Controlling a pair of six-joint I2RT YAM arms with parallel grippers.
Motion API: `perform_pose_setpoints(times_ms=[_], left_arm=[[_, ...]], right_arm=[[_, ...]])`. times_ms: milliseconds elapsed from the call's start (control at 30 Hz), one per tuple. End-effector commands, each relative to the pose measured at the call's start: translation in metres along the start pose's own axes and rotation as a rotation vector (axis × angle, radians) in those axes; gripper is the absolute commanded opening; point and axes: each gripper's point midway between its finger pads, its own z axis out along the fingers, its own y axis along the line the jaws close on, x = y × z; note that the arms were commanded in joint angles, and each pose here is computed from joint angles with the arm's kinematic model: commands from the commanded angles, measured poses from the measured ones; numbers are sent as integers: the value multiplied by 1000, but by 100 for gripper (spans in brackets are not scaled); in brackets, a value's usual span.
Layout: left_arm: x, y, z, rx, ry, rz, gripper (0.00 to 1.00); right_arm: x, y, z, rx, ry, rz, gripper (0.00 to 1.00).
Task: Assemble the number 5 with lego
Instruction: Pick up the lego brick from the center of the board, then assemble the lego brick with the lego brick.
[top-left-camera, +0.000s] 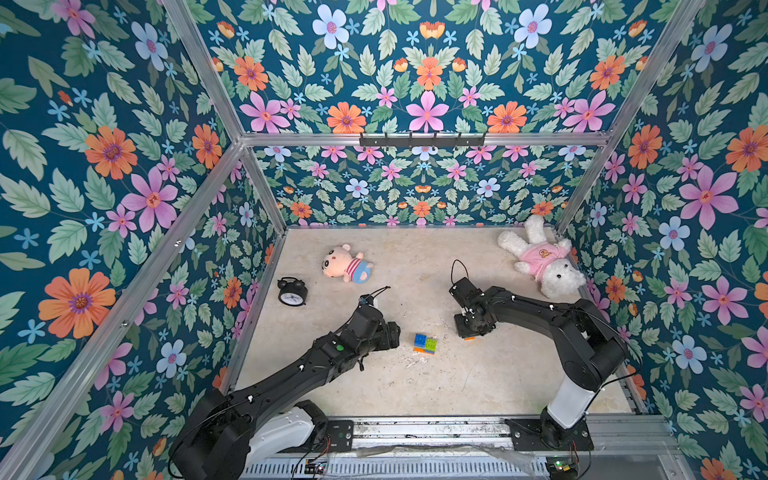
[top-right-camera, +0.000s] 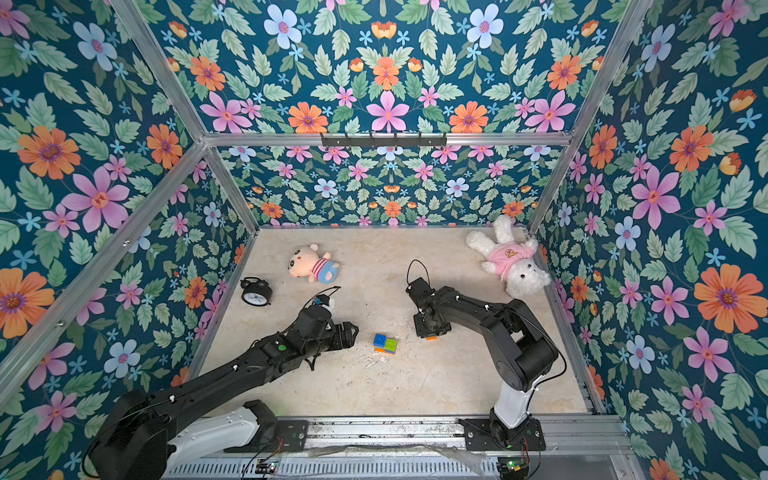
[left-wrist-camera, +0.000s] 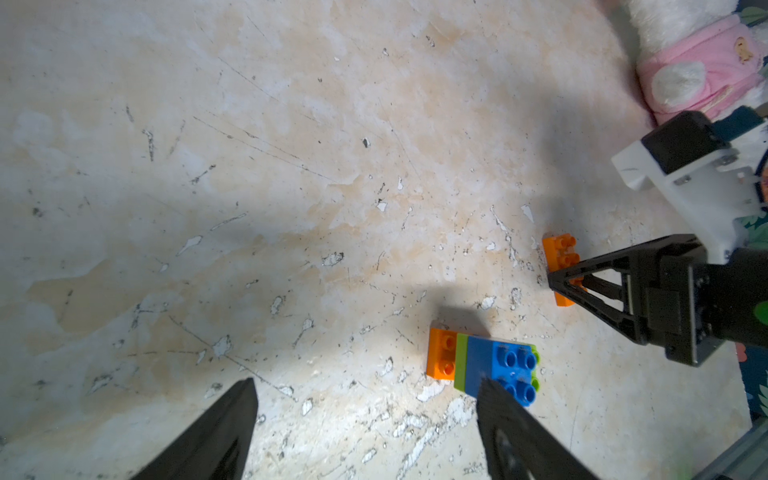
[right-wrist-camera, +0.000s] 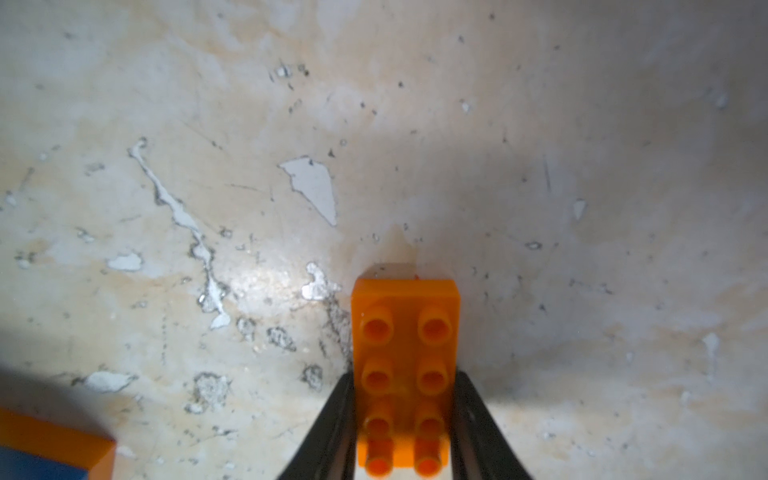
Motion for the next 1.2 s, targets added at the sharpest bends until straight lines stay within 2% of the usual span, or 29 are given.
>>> perform_pose_setpoints(times_ms=[0, 133, 167, 267, 333, 500, 600, 667, 900, 1167], left_arm=[[-3, 1, -1, -3, -17, -12, 87], [-3, -5, 0, 46, -17, -33, 88], [-2, -8, 1, 72, -9, -44, 88], [0, -17, 6, 163, 17, -85, 87], [-1, -23, 8, 233, 31, -125, 86], [-4, -40, 13, 394, 67, -209, 86], [-3, -52, 16, 464, 93, -232, 86], [0, -54, 21, 483, 113, -253, 86], [11, -46, 37, 449, 159, -308, 80], [17, -46, 43, 476, 185, -350, 80]], right_arm=[[-2, -5, -4, 22, -19, 3, 31], [-12, 6, -28, -42, -81, -61, 28], [-18, 14, -49, -97, -137, -97, 28], [-20, 38, -82, -224, -225, -264, 29], [-19, 49, -99, -256, -294, -381, 28], [3, 82, -125, -394, -332, -635, 26], [16, 97, -126, -405, -316, -746, 25], [22, 105, -121, -410, -286, -774, 25], [34, 117, -96, -355, -182, -880, 25], [28, 126, -95, -363, -185, -967, 24]])
